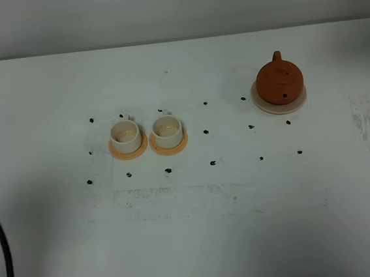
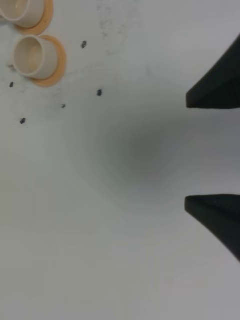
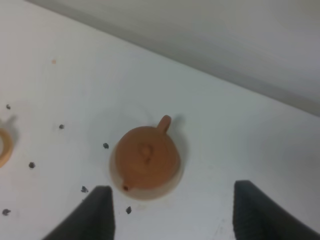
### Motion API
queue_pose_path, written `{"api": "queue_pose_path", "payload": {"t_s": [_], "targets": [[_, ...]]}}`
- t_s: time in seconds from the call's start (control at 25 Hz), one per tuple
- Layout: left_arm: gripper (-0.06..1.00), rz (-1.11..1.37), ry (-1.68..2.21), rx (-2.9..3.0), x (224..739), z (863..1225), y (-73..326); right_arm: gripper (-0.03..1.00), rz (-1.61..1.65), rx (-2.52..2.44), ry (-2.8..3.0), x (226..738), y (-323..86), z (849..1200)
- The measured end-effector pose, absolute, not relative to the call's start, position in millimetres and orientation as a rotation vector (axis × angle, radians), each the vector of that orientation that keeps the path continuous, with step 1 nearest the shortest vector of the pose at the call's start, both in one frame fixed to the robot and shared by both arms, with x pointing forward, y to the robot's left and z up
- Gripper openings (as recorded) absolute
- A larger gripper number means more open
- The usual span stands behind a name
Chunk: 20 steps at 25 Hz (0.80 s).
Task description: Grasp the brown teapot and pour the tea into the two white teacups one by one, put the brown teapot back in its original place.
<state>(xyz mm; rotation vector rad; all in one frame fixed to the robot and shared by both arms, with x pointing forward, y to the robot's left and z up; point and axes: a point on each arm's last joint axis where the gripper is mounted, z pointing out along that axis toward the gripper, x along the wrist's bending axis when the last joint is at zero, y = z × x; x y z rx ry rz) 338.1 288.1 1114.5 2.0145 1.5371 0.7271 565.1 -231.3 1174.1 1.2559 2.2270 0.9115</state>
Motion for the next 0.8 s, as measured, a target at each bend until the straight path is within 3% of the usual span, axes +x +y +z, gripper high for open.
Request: {"api": "queue_pose_path", "payload": {"t_s": [0.28,0.8], "targets": [[0.43,0.701,1.589,1.855,287.8,1101.2,295.7,0.53,0.896,1.195,2.326,588.1,-194.0,1140.8],[0.43,0.53,1.603,1.946,266.8,1033.6,291.5,0.53,0.87,1.188,2.445,631.9,-141.4,1096.4]]}}
